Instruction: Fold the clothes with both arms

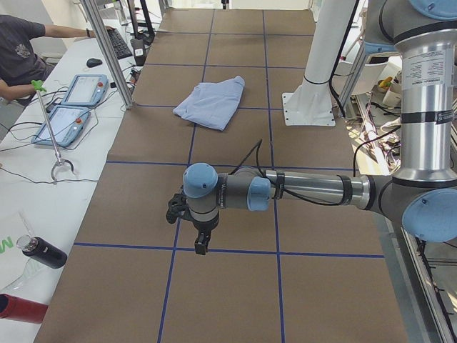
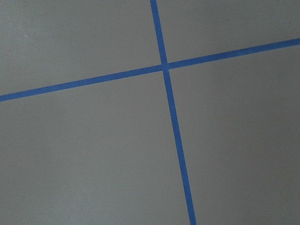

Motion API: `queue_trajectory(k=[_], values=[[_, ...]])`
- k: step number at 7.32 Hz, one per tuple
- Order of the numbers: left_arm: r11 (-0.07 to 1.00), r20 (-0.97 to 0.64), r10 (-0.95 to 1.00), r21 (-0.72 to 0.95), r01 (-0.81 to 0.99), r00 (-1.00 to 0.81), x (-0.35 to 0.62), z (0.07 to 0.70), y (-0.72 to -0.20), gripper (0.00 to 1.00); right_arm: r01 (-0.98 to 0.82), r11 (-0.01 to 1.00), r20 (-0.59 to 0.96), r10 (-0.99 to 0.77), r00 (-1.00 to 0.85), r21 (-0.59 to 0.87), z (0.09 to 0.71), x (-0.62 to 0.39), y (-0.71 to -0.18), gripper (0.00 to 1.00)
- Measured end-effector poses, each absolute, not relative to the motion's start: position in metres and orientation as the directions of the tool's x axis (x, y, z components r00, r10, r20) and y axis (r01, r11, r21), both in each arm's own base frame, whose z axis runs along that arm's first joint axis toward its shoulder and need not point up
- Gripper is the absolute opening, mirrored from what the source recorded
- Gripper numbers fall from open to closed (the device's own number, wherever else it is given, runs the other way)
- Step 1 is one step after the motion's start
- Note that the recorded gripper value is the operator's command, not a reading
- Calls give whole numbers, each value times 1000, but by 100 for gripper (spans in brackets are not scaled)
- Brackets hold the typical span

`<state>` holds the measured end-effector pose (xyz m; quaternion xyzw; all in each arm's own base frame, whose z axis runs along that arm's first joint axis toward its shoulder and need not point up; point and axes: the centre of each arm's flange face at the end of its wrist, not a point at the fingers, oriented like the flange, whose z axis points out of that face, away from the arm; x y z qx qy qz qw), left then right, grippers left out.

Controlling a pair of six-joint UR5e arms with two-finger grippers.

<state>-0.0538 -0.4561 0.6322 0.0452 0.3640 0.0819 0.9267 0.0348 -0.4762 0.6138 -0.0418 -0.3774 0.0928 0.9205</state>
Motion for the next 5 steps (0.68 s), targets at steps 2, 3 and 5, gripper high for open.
queue_trajectory(k=[2, 3, 5], values=[[982, -667, 185, 146, -118, 722, -54, 632, -456, 100, -136, 980, 687, 199, 699, -145, 614, 35, -476, 100], [982, -667, 185, 146, -117, 722, -54, 632, -456, 100, -130, 981, 687, 192, 700, -142, 616, 35, -475, 100], [982, -666, 187, 149, -116, 722, -55, 630, -457, 100, -51, 996, 691, 92, 717, -80, 626, 36, -473, 100]])
